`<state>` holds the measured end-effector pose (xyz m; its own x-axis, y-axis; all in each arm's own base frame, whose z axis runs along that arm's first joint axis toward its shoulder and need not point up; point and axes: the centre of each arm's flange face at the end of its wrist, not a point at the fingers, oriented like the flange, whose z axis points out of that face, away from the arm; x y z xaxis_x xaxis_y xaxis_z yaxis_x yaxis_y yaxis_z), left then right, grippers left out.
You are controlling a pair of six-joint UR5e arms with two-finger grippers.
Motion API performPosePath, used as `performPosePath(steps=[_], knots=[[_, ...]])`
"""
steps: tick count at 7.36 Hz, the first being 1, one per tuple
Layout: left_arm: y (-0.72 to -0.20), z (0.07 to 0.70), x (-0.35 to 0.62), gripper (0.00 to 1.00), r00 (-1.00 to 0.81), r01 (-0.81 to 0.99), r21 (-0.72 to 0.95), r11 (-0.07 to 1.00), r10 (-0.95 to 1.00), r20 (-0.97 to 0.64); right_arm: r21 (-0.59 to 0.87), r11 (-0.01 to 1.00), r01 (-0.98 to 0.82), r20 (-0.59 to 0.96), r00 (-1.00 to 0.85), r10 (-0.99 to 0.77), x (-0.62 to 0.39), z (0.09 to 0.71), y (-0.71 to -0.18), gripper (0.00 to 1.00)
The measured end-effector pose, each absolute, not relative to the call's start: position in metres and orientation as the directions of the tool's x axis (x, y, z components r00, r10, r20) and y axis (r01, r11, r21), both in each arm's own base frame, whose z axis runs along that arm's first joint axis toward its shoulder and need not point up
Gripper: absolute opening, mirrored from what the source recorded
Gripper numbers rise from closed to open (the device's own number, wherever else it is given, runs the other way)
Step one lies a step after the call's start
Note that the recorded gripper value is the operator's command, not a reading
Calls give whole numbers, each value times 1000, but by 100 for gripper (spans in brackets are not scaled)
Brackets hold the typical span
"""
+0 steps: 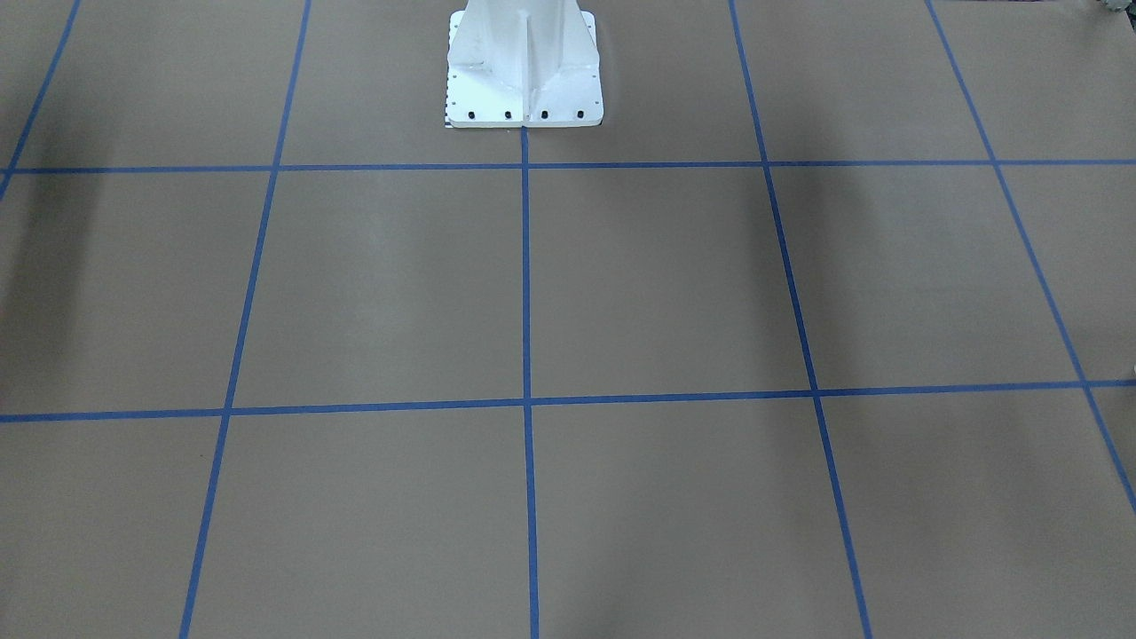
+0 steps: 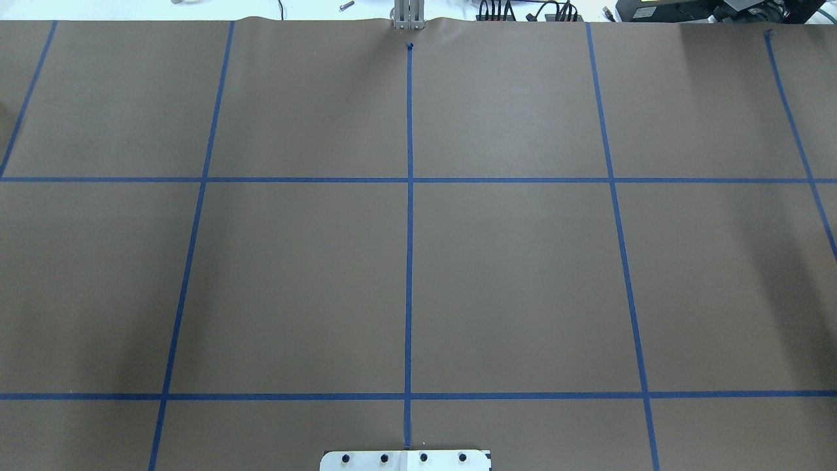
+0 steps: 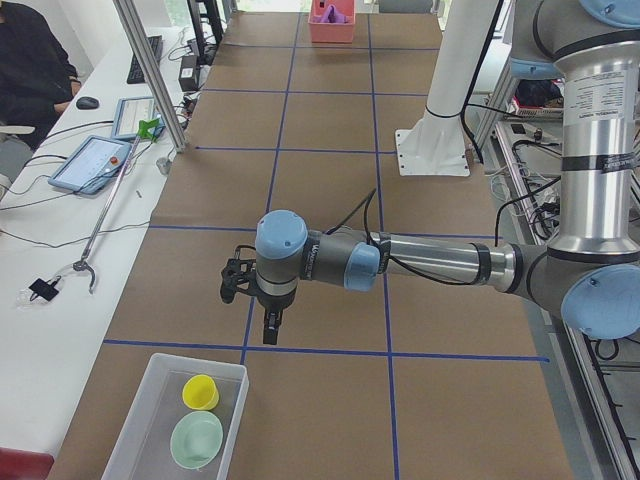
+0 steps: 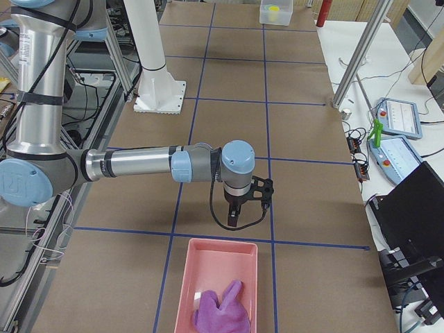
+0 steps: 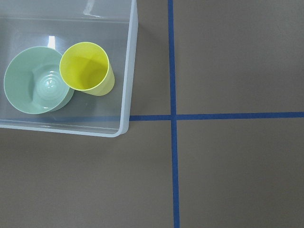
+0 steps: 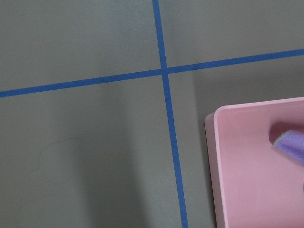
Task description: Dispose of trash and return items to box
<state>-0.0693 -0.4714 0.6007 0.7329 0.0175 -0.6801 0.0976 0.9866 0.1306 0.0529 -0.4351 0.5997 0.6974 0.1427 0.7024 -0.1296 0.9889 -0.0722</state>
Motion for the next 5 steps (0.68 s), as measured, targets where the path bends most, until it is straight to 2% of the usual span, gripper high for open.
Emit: performPosePath(steps=[5], knots=[[-473, 603, -69, 99, 734, 95, 129, 987, 18, -679, -68, 990, -127, 704, 697, 138, 53, 598, -436, 100]])
